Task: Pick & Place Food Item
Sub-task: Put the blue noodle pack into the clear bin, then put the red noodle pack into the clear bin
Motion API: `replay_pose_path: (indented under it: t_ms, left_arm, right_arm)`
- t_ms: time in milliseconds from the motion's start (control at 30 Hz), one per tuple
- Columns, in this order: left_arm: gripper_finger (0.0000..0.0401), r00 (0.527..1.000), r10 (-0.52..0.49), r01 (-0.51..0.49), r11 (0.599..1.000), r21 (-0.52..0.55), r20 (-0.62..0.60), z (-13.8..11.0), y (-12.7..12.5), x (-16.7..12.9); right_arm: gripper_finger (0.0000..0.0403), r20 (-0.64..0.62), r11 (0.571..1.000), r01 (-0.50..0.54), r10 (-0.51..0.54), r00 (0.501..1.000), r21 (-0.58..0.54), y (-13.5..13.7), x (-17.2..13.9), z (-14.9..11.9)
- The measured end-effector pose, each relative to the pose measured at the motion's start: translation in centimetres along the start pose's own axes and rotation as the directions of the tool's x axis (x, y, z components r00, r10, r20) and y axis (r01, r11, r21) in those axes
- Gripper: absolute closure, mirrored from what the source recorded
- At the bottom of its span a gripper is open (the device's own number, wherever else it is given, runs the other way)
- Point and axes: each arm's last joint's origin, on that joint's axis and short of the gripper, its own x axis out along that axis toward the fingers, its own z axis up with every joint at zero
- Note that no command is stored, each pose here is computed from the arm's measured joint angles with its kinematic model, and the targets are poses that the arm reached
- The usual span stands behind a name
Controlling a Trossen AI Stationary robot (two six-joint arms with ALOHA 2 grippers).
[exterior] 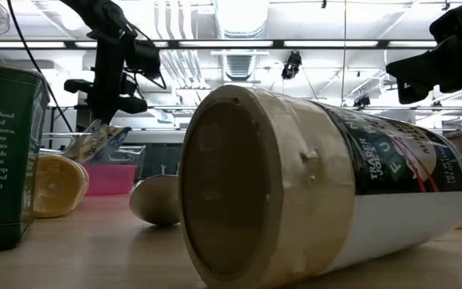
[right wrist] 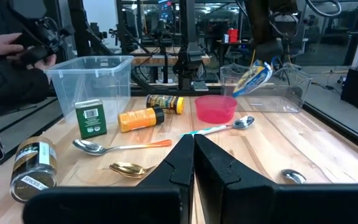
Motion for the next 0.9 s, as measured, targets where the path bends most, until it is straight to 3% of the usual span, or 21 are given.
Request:
replay_pose_path:
  t_ms: [133,433,633,767,900]
  left_arm:
    - [0.0383,1.0,0.002,-0.003,1.0,-0.006,-0.015,-0.2,0.1,0.4]
    - [0.0269,0.999,-0.027,0.028,0.999,0.017,-0.041,-0.2,0.5,1.1]
    - [0.0218,0.999,-0.038,0.039,0.999,0.022,-0.033,0.1,0.5,0.8]
    - [0.0201,0.993,-0.109,0.11,0.994,0.029,-0.036,0.4,0.6,0.0]
    - [0.0198,0.975,-0.22,0.22,0.975,0.003,0.039,0.6,1.3,-1.8]
  right_arm:
    - [0.0393,0.0,1.0,0.0,0.0,1.0,0.0,0.0,0.0,0.0]
    - [0.0393,0.0,1.0,0.0,0.0,1.0,0.0,0.0,0.0,0.0]
    - [0.0393,0.0,1.0,0.0,0.0,1.0,0.0,0.0,0.0,0.0]
    - [0.0393,0.0,1.0,0.0,0.0,1.0,0.0,0.0,0.0,0.0]
    - [0.0393,0.0,1.0,0.0,0.0,1.0,0.0,0.0,0.0,0.0]
